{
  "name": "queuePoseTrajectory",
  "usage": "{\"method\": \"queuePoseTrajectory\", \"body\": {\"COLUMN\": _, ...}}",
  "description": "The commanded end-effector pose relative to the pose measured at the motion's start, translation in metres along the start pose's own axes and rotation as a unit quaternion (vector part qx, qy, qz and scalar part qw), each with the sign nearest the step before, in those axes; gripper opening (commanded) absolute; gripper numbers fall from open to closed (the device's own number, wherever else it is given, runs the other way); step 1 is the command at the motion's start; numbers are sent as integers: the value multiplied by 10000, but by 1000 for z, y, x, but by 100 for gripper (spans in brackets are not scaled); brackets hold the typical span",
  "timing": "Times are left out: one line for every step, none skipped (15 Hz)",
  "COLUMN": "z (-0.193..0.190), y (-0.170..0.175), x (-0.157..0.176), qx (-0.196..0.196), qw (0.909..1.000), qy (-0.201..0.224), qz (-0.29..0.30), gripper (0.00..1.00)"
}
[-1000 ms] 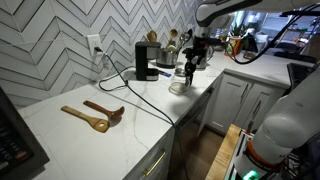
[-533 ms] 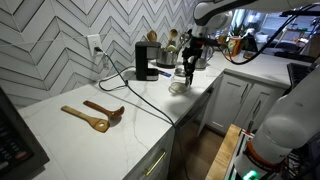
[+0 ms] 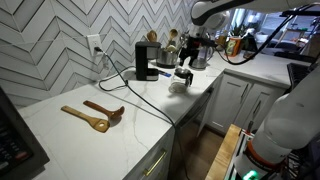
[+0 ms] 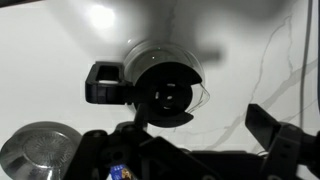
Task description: Close the lid to the transparent kettle
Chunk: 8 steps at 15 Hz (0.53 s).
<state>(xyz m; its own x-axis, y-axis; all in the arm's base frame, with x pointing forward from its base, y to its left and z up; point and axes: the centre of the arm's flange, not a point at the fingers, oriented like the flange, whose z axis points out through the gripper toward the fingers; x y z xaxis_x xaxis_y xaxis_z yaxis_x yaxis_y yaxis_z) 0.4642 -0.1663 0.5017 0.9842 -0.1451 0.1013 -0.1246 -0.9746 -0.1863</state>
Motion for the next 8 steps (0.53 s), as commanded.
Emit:
{"method": "queuePoseTrajectory", "body": {"z": -3, "y": -9, "x": -5, "qx": 58, "qw": 9999, "qy": 51, "qz": -105, "gripper": 100}}
{"method": "queuePoseTrajectory", "body": {"z": -7, "y": -12, "x": -6, "qx": 21, "qw": 9999, "qy": 58, "qz": -119, "gripper": 100}}
{"method": "queuePoseTrajectory", "body": {"z": -11, "y": -15, "x": -8, "qx": -52, "qw": 9999, "qy": 76, "qz": -117, "gripper": 100}}
{"method": "queuePoseTrajectory", "body": {"z": -16, "y": -17, "x": -10, "qx": -124, "qw": 9998, "qy": 75, "qz": -121, "gripper": 100}}
{"method": "queuePoseTrajectory", "body": {"z": -20, "y": -19, "x": -12, "qx": -191, "qw": 9997, "qy": 105, "qz": -121, "gripper": 100}}
{"method": "queuePoseTrajectory", "body": {"z": -25, "y": -22, "x": -14, "qx": -293, "qw": 9994, "qy": 112, "qz": -111, "gripper": 100}}
{"method": "queuePoseTrajectory", "body": {"z": -29, "y": -23, "x": -16, "qx": -388, "qw": 9991, "qy": 130, "qz": -73, "gripper": 100}}
{"method": "queuePoseTrajectory", "body": {"z": -34, "y": -26, "x": -19, "qx": -422, "qw": 9989, "qy": 164, "qz": -78, "gripper": 100}}
